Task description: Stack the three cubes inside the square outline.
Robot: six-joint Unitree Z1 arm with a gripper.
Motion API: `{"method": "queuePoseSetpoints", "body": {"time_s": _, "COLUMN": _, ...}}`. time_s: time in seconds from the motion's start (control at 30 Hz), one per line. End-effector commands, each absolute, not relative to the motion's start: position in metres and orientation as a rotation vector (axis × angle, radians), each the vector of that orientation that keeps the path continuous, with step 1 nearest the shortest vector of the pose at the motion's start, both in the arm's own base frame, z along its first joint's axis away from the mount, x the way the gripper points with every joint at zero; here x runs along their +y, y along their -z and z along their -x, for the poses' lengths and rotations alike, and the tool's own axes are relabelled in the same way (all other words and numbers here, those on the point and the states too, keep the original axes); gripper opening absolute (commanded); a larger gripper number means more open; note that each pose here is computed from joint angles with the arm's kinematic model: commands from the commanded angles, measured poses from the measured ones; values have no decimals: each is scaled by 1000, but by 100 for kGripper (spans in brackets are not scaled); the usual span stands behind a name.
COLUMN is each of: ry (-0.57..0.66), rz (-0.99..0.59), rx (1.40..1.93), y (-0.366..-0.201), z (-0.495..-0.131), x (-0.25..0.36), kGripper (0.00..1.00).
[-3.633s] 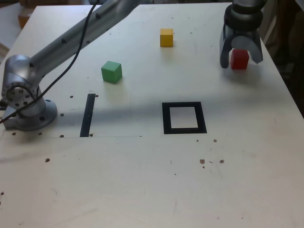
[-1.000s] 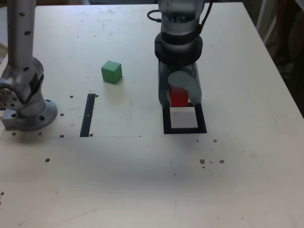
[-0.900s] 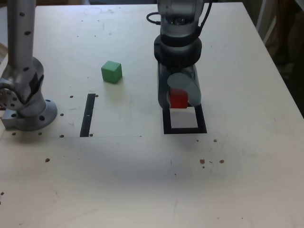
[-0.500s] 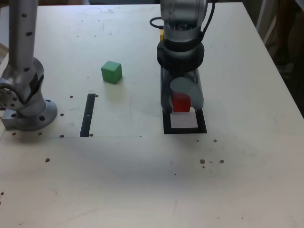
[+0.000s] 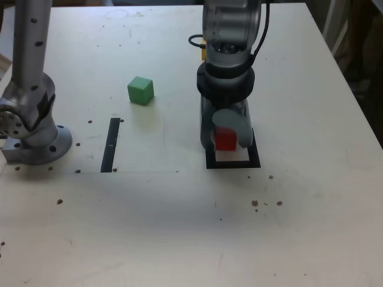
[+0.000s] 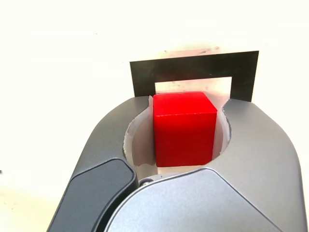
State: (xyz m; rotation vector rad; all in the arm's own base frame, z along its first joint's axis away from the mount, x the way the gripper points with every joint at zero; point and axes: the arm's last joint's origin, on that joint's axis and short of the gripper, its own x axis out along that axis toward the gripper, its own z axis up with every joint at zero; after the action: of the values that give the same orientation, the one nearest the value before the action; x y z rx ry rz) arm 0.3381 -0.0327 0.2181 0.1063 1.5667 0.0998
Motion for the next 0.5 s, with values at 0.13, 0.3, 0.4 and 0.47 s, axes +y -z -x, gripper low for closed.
{"method": "queuePoseSetpoints", "body": {"time_s": 0.13, "ry": -94, "rz": -112, "rx": 1562, "y": -212, "z": -338, "x": -35, "kGripper": 30}}
{"method": "queuePoseSetpoints", "body": {"time_s": 0.3, "ry": -93, "rz": -111, "rx": 1546, "y": -214, "z": -339, "x": -35, "kGripper": 35}}
{"method": "queuePoseSetpoints", "body": {"time_s": 0.4, "ry": -91, "rz": -112, "rx": 1539, "y": -216, "z": -338, "x": -35, "kGripper": 54}}
{"method": "queuePoseSetpoints", "body": {"time_s": 0.47, "ry": -90, "rz": -113, "rx": 1531, "y": -218, "z": -337, "x": -36, "kGripper": 68}}
